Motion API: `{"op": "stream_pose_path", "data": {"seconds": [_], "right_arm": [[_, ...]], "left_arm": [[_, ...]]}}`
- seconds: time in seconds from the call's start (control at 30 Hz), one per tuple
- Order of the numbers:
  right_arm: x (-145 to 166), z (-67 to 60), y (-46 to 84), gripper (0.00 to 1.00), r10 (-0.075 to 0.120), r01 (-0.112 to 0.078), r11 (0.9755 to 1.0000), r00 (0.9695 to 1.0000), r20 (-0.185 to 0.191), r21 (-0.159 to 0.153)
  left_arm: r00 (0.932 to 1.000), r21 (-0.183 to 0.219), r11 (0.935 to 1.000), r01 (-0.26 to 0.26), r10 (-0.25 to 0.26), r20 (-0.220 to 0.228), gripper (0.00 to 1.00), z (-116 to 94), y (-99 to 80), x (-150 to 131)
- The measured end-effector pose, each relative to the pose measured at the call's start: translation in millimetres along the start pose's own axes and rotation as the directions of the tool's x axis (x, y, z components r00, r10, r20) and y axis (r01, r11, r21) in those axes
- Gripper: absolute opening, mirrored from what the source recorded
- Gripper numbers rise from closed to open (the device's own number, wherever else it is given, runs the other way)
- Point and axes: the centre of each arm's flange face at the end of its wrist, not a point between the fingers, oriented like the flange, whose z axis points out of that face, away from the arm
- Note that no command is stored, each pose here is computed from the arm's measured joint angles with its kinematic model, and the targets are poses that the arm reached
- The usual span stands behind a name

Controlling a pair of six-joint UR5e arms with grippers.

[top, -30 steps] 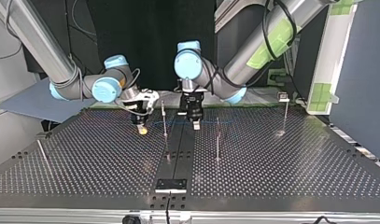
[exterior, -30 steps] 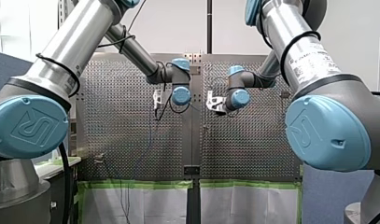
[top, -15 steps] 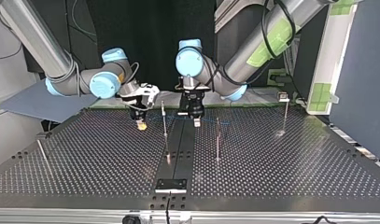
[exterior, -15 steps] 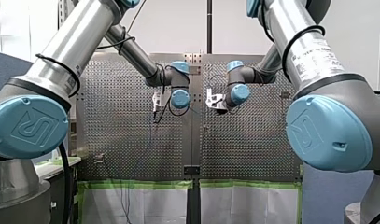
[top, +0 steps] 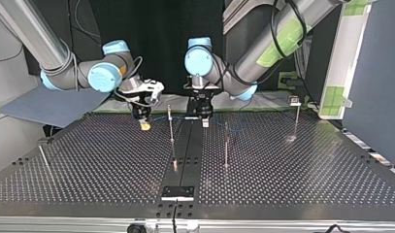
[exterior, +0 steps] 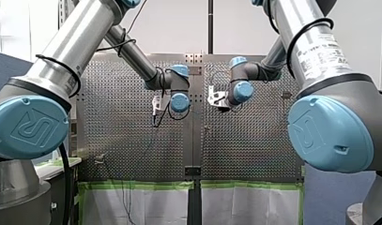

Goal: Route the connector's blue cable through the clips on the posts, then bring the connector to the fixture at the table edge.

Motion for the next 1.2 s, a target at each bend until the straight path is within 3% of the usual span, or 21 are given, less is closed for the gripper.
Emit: {"op": "stream_pose_path", "data": {"seconds": [0.13,0.33,0.73,1.0,1.2], "right_arm": [[3.2,-10.8,-2.6,0.00,0.011,-0.011,0.9999,0.9997,-0.021,0.006],[-11.3,-20.9,-6.0,0.00,0.015,-0.015,0.9999,0.9999,-0.002,0.007],[-30.0,-30.6,-15.1,0.00,0.014,-0.014,0.9997,0.9994,0.030,0.019],[-37.4,-34.4,-18.7,0.00,0.014,-0.015,0.9996,0.9989,0.044,0.025],[-52.7,-40.0,-15.6,0.00,0.025,-0.026,0.9995,0.9983,0.053,0.018]], "left_arm": [[1.0000,0.005,1.0000,0.000,0.000,-0.003,0.00,-1.0,-0.7,0.7],[0.9999,0.025,0.9997,-0.003,0.003,-0.014,0.00,-5.2,-5.7,5.9],[0.9955,0.063,0.9973,-0.038,0.044,-0.085,0.00,-16.1,-26.3,64.5],[0.9936,0.079,0.9957,-0.048,0.056,-0.098,0.00,-26.8,-31.0,76.6],[0.9934,0.095,0.9943,-0.049,0.058,-0.099,0.00,-30.8,-32.8,79.4]]}}
